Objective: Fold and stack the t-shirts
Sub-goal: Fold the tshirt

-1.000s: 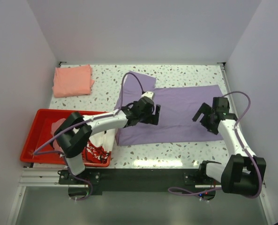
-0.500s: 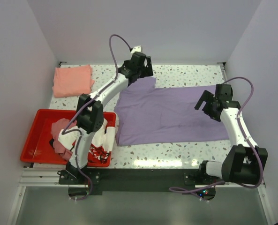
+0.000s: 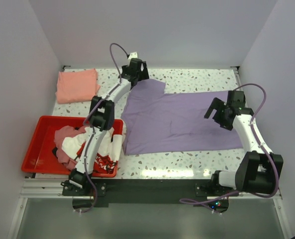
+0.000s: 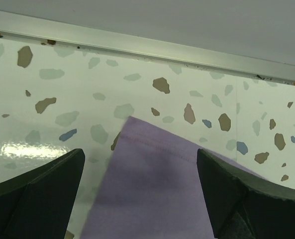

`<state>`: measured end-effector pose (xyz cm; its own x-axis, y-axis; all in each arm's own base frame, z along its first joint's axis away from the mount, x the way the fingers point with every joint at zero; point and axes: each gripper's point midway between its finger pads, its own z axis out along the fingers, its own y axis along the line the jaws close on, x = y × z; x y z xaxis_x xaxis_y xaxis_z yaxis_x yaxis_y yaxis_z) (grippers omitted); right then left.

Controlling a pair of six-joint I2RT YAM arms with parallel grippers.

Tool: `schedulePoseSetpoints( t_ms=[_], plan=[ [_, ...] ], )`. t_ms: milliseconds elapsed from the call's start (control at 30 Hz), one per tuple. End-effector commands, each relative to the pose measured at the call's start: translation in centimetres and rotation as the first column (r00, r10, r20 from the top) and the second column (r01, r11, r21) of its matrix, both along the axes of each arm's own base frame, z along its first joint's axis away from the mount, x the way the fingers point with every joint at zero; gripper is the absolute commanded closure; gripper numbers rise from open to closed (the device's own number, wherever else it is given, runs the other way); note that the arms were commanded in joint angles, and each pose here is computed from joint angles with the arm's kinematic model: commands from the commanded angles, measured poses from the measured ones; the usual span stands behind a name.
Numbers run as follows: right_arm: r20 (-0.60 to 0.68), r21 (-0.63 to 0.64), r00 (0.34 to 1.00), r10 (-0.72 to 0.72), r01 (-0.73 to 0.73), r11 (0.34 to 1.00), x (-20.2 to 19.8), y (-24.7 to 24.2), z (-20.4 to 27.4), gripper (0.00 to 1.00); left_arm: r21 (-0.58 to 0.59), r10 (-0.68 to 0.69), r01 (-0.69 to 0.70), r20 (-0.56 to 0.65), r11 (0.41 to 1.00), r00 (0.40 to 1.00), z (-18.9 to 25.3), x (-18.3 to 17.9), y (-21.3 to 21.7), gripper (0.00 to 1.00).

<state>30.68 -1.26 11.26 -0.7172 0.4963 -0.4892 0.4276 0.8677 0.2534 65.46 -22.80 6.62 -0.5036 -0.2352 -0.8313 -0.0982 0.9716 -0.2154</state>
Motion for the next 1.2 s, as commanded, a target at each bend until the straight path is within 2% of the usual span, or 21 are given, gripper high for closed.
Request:
schedulePoseSetpoints(
  t_ms=[0, 133, 400, 500, 633, 800, 900, 1067, 1100, 1167],
  plan=[
    [0.023, 0.011, 0.999, 0.03, -0.03, 0.999, 0.5, 0.5, 0.2, 0.01, -0.091, -0.044, 0.057, 0.132, 0.994, 0.99, 2.9, 2.4, -1.7, 0.0],
    [0.027, -0.001, 0.999, 0.028, -0.028, 1.0, 0.5, 0.3, 0.4, 0.01, -0.133, -0.029, 0.047, 0.133, 0.99, 0.991, 1.3, 3.0, -2.1, 0.0],
    [0.021, 0.005, 0.999, 0.031, -0.031, 0.999, 0.4, 0.4, 0.1, 0.01, -0.154, -0.035, 0.048, 0.082, 0.987, 0.996, -1.5, 2.5, -2.5, 0.13],
    [0.03, 0.005, 0.999, 0.032, -0.032, 0.999, 0.5, 0.4, 0.3, 0.01, -0.154, -0.039, 0.045, 0.043, 0.987, 0.998, -2.8, 2.0, -2.5, 0.29],
    [0.028, 0.005, 0.999, 0.032, -0.032, 0.999, 0.4, 0.4, 0.2, 0.01, -0.13, -0.032, 0.033, 0.013, 0.991, 0.999, -3.2, 1.3, -2.4, 0.43],
    [0.029, 0.009, 0.999, 0.033, -0.033, 0.999, 0.4, 0.4, 0.1, 0.01, -0.063, -0.021, 0.019, -0.039, 0.998, 0.999, -3.8, -0.1, -2.2, 0.52],
    [0.03, 0.015, 0.999, 0.037, -0.038, 0.999, 0.4, 0.6, 0.0, 0.01, -0.058, -0.04, 0.037, -0.06, 0.998, 0.997, -4.1, -0.6, -2.6, 0.61],
    [0.029, 0.02, 0.999, 0.041, -0.041, 0.999, 0.4, 0.7, 0.0, 0.01, -0.066, -0.033, 0.028, -0.07, 0.997, 0.997, -4.4, -0.7, -2.6, 0.96],
    [0.027, 0.019, 0.999, 0.041, -0.042, 0.999, 0.3, 0.7, 0.0, 0.01, -0.063, -0.026, 0.022, -0.065, 0.998, 0.998, -4.1, -0.6, -2.5, 1.0],
    [0.027, 0.019, 0.999, 0.04, -0.04, 0.999, 0.3, 0.7, -0.1, 0.01, -0.06, -0.037, 0.034, -0.067, 0.998, 0.997, -4.2, -0.8, -2.5, 1.0]
  ],
)
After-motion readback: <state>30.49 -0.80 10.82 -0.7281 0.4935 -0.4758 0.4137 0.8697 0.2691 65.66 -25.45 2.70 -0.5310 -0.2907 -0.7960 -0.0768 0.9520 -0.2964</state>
